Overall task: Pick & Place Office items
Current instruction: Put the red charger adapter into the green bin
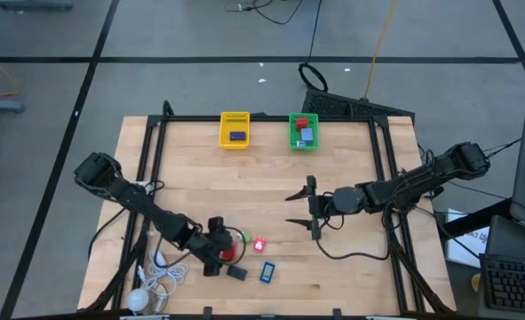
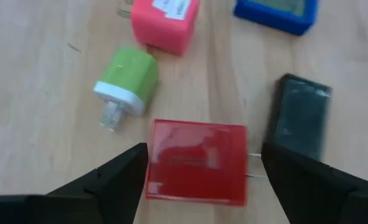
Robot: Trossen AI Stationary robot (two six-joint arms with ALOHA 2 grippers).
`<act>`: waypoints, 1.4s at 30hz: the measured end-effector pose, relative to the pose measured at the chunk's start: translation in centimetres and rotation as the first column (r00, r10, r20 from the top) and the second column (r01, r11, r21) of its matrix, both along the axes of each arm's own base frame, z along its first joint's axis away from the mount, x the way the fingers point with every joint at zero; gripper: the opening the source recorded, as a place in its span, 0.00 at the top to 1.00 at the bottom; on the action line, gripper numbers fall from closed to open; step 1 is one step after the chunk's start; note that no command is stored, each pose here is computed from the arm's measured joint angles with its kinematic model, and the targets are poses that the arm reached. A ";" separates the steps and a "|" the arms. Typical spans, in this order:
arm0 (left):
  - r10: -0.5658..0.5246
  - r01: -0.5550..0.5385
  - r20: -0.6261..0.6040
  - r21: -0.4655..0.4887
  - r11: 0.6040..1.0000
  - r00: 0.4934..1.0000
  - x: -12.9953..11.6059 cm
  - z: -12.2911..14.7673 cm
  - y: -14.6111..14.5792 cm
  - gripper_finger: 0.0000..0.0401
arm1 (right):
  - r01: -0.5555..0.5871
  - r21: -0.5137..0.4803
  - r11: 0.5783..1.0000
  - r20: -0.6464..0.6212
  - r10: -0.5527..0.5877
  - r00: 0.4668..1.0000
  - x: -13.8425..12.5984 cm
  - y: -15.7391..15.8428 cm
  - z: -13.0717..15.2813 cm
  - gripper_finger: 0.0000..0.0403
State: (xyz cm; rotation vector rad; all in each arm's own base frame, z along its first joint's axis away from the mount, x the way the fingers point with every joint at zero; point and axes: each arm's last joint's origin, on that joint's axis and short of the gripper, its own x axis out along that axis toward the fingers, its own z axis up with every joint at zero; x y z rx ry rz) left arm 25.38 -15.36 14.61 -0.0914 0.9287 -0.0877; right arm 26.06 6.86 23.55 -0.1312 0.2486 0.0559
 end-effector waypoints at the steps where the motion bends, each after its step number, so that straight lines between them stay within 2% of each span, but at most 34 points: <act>1: 0.002 -0.002 -0.006 0.005 1.000 1.000 0.1 -0.3 0.0 0.23 | 0.000 0.000 1.000 0.000 0.000 1.000 0.0 0.0 0.0 0.32; 9: -0.009 0.012 -0.052 0.058 0.998 0.999 0.5 -2.4 -0.1 0.27 | 0.000 0.000 1.000 0.000 0.000 1.000 0.0 0.0 0.0 0.32; 22: 0.086 -0.076 -0.106 0.092 0.993 0.991 1.1 -2.3 2.5 0.34 | -0.003 -0.029 1.000 0.001 0.003 1.000 0.0 0.0 0.0 0.32; 28: 0.057 -0.049 -0.089 0.089 0.995 0.994 0.4 -0.3 3.1 0.34 | -0.005 -0.046 0.999 0.008 0.005 1.000 -0.1 -0.1 0.2 0.32; 31: 0.055 -0.056 0.014 0.147 0.988 0.998 0.0 2.1 3.6 0.34 | 0.042 -0.086 0.995 0.023 -0.040 0.999 -0.2 -0.3 0.4 0.32; 33: 0.078 -0.095 0.084 0.228 0.969 0.993 -0.5 3.6 4.2 0.34 | 0.121 -0.099 0.988 0.037 -0.118 0.992 -0.2 -0.8 0.6 0.33; 35: 0.087 -0.129 0.138 0.336 0.933 0.987 -1.0 4.7 4.9 0.34 | 0.179 -0.082 0.980 0.034 -0.177 0.984 -0.1 -1.5 0.5 0.34; 38: 0.083 -0.188 0.233 0.475 0.860 0.969 -1.1 6.4 6.0 0.34 | 0.206 0.035 0.978 0.026 -0.207 0.978 0.6 -3.0 0.2 0.36; 40: 0.070 -0.198 0.243 0.556 0.808 0.968 -0.8 6.8 6.9 0.34 | 0.202 0.106 0.974 0.014 -0.205 0.979 1.3 -3.9 -0.4 0.37; 42: 0.044 -0.181 0.235 0.600 0.779 0.971 -0.3 6.9 7.7 0.34 | 0.195 0.161 0.967 0.009 -0.199 0.980 2.0 -4.5 -1.1 0.37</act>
